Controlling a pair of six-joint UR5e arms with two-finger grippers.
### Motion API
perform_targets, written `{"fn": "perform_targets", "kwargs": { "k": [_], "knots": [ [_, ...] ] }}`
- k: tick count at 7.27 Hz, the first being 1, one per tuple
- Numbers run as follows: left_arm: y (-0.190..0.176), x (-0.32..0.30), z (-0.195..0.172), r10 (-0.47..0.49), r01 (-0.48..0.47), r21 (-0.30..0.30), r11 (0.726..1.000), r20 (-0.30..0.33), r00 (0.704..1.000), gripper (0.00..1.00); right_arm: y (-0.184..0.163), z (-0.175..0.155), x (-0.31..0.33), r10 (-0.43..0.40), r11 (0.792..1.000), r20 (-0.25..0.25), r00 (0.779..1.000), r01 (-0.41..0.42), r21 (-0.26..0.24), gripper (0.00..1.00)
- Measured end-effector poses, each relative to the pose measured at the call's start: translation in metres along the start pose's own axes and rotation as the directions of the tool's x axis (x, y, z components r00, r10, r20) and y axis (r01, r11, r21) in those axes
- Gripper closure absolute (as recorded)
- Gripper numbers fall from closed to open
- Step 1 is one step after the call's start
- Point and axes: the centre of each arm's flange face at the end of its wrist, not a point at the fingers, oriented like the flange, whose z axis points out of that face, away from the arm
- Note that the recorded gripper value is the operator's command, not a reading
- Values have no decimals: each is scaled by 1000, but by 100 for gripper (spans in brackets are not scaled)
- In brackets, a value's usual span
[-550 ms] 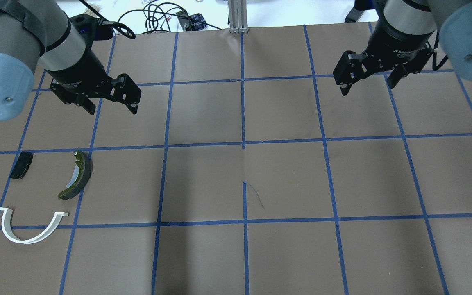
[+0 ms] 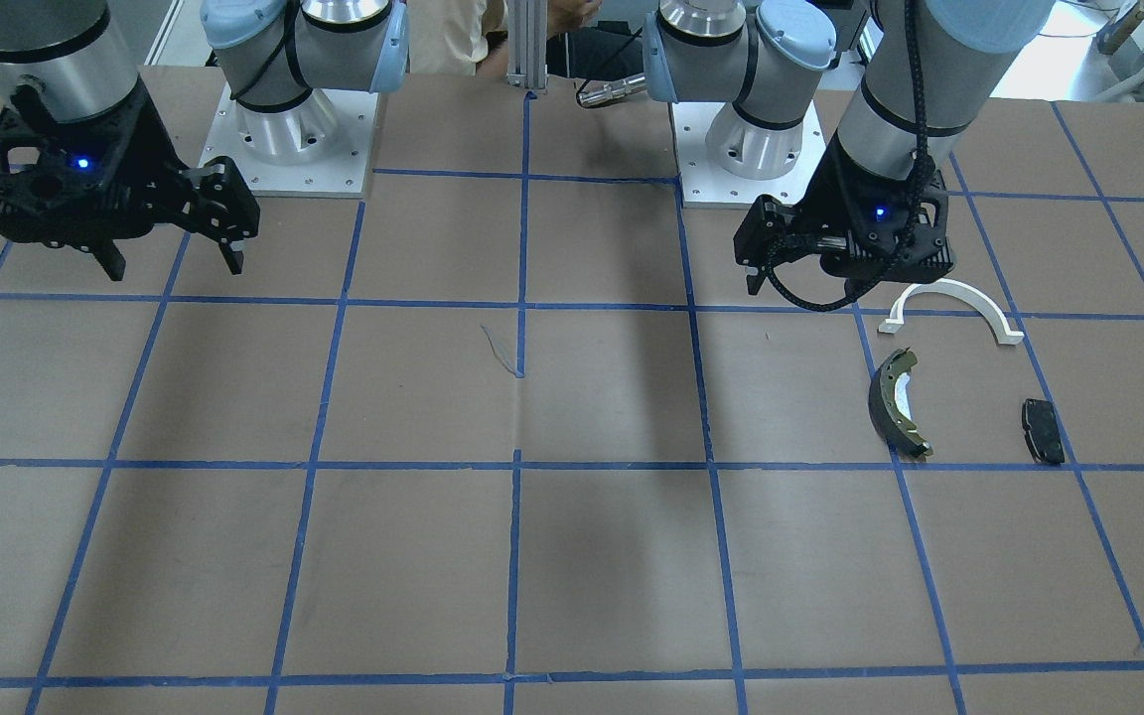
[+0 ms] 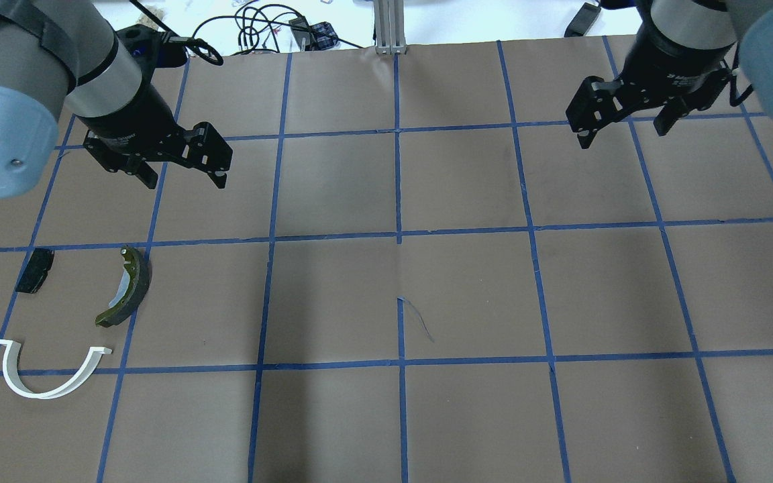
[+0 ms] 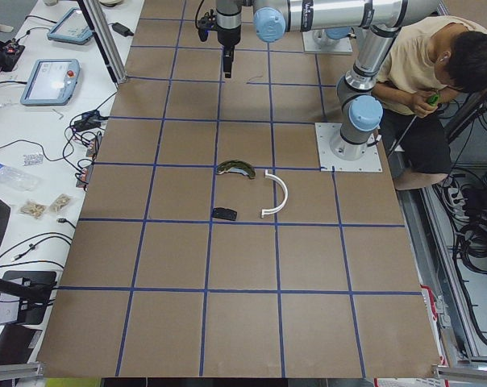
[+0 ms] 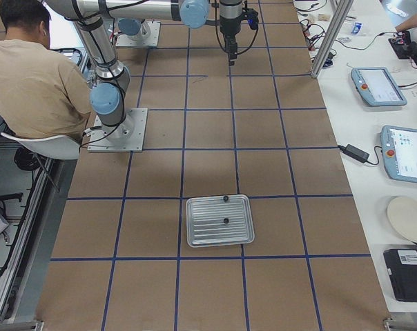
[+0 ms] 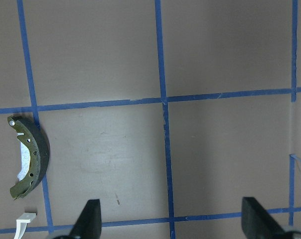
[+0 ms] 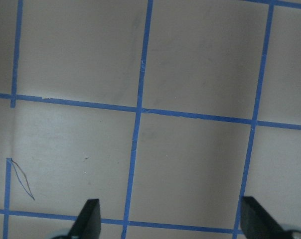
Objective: Place bearing gear from tray to pile
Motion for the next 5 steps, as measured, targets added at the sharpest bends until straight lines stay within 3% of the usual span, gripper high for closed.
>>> {"fn": "perform_targets", "kwargs": {
  "k": [3, 5],
  "knots": [
    [-1, 0, 1, 0, 0, 0, 1000, 0, 1000, 0, 4, 31, 152, 16, 999, 2, 1000, -16, -49, 0],
    [-1, 0, 1, -1, 1, 0, 1000, 0, 1000, 0, 15, 69, 257, -27, 998, 1, 1000, 27, -60, 0]
  ]
}}
